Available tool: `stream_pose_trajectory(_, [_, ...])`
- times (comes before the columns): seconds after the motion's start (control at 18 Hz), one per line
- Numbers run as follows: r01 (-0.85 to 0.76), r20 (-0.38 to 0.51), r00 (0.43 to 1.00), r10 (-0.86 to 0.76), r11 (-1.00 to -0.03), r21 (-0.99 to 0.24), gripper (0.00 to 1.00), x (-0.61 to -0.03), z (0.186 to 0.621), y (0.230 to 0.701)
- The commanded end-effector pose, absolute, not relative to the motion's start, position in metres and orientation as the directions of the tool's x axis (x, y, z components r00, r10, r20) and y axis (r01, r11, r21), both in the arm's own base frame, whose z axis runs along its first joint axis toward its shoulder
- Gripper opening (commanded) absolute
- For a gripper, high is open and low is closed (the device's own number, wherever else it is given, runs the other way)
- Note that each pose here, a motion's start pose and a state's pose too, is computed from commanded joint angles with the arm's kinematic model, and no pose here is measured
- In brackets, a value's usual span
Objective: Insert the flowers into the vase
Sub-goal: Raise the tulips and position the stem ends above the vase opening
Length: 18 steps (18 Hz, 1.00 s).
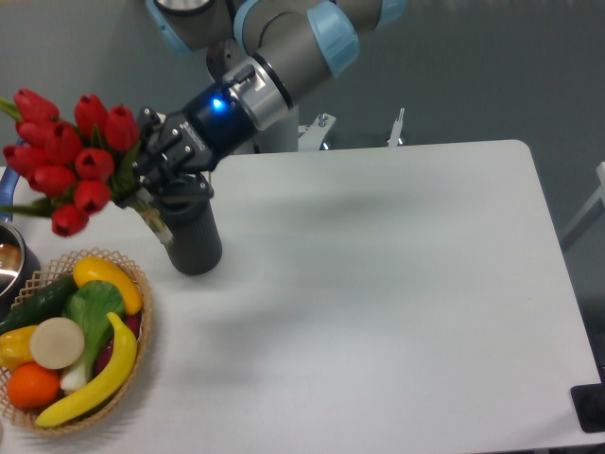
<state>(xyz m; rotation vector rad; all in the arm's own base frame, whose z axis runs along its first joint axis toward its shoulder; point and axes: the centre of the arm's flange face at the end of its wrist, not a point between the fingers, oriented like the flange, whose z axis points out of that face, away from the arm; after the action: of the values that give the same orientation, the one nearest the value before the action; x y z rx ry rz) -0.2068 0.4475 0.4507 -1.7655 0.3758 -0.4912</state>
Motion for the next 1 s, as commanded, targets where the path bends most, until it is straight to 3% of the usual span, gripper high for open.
stream_pose_trajectory(1.0, [0.025, 0.103, 0.880, -0.464, -0.172, -0.985, 0.23, -0.183, 0.435, 0.389])
